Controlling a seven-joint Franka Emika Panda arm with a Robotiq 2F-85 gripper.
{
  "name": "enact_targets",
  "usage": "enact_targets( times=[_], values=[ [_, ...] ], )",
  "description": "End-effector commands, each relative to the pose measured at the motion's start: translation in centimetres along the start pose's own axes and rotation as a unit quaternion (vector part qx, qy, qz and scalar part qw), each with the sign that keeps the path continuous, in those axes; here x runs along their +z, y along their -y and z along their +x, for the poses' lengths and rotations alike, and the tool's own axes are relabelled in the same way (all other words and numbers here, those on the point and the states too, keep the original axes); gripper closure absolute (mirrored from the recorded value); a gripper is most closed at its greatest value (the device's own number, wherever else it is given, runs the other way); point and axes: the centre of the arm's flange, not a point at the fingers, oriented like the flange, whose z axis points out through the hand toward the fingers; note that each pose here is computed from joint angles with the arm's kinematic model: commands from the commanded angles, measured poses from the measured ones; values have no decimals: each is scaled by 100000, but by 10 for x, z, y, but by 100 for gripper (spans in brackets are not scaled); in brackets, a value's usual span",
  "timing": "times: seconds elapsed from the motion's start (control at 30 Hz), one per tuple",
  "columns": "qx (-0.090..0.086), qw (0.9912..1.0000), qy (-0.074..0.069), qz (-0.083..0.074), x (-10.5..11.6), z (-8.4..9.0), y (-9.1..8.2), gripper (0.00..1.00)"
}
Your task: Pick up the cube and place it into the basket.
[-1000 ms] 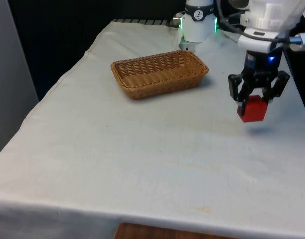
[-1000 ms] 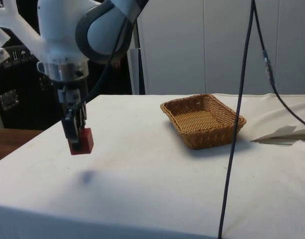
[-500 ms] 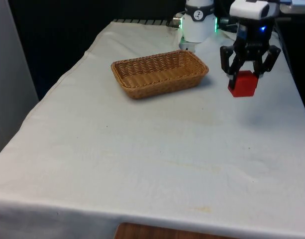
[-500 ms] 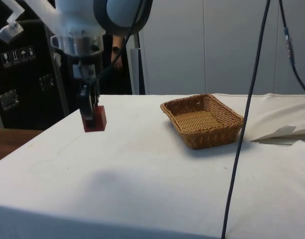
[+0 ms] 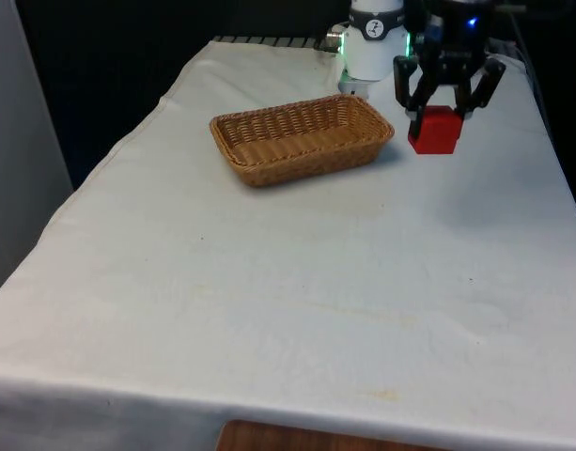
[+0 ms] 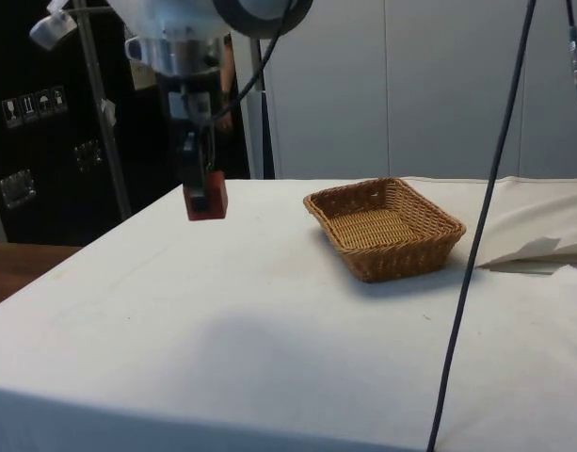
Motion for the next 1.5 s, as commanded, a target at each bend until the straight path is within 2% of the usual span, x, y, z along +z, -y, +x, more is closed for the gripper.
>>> enact_targets(
  times=[0.0,0.17,0.2,0.23,0.43,0.47,0.5,0.7,0.73,0.77,0.87,1.0,1.03,1.07,1.3,1.33,1.37,1.47],
  values=[
    [5,99998,-499,299,-3,-5,-2,99],
    [17,99998,-603,-197,-8,-19,-7,99],
    [106,99998,-189,-626,-7,-17,-7,99],
    [33,99997,-708,-307,-9,-22,-9,99],
    [231,99990,-937,-1073,-17,-44,-17,99],
    [291,99988,-417,-1461,-16,-43,-17,99],
    [207,99988,-1000,-1171,-18,-47,-18,99],
    [363,99978,-1097,-1765,-25,-63,-25,99],
    [479,99978,-413,-2016,-23,-60,-24,99],
    [439,99973,-1162,-1941,-27,-69,-28,99],
    [465,99968,-1195,-2200,-30,-77,-31,99],
    [699,99960,-1113,-2498,-31,-91,-39,99],
    [765,99960,-614,-2670,-31,-89,-38,99],
    [701,99958,-1111,-2576,-31,-93,-41,99],
    [756,99956,-744,-2787,-30,-112,-59,99],
    [892,99955,-122,-2878,-30,-111,-58,99],
    [793,99955,-735,-2799,-30,-115,-62,99],
    [973,99956,-540,-2750,-29,-125,-71,99]
  ],
)
